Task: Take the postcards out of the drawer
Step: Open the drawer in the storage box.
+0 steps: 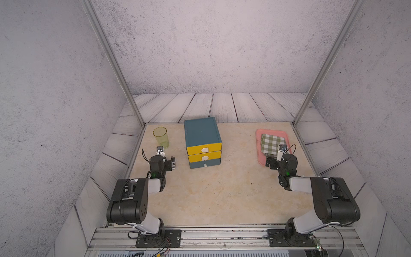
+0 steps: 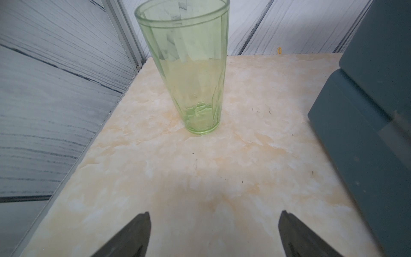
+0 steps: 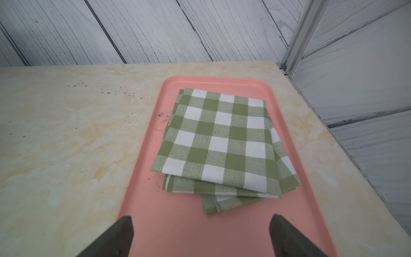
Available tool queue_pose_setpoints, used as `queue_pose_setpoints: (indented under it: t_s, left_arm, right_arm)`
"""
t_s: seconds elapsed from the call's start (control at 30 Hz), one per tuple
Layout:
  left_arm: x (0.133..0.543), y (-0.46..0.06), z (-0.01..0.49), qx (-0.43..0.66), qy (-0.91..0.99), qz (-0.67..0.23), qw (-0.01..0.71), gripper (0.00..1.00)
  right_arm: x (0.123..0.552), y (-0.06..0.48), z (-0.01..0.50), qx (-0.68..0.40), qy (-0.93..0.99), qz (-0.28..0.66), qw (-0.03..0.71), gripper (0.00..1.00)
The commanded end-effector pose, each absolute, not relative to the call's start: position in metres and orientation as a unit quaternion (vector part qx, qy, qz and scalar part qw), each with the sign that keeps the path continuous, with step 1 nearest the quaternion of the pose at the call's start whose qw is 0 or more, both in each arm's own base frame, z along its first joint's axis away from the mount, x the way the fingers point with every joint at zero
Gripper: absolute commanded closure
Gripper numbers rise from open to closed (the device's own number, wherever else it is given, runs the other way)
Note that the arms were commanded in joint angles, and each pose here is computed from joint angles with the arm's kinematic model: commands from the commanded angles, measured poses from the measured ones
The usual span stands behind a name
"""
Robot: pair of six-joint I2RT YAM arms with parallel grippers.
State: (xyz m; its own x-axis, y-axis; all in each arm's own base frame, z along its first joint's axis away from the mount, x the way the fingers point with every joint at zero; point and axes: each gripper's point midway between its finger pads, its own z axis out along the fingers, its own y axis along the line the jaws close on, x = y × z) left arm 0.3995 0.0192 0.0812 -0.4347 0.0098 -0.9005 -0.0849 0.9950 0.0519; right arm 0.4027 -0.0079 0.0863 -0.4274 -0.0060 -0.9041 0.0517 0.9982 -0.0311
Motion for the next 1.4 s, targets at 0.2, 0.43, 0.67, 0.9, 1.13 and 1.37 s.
queue_pose_setpoints:
  t_s: [0.2, 0.43, 0.67, 0.9, 1.13, 1.37]
  left_arm:
    - [0.406, 0.022, 0.107, -0.031, 0.830, 0.055, 0.554, 0.09]
    - [0.382, 0.021, 0.175, -0.055, 0.835, 0.043, 0.546, 0.09]
    - [0.344, -0.004, 0.254, -0.001, 0.817, -0.010, 0.577, 0.04]
    - [0.346, -0.057, 0.315, 0.087, 0.824, -0.138, 0.543, 0.13]
    - [0.372, -0.104, 0.362, 0.159, 0.792, -0.211, 0.551, 0.12]
    - [0.400, -0.150, 0.367, 0.198, 0.781, -0.275, 0.526, 0.11]
  right_arm:
    - [0.403, -0.005, 0.091, 0.007, 0.841, -0.023, 0.540, 0.01]
    - [0.385, 0.004, 0.141, 0.042, 0.852, 0.004, 0.522, 0.03]
    - [0.348, 0.072, 0.189, -0.036, 0.855, 0.025, 0.516, 0.03]
    - [0.318, 0.139, 0.228, -0.066, 0.849, 0.090, 0.516, 0.04]
    - [0.299, 0.187, 0.254, -0.065, 0.856, 0.104, 0.502, 0.04]
    - [0.288, 0.252, 0.252, -0.111, 0.860, 0.115, 0.485, 0.04]
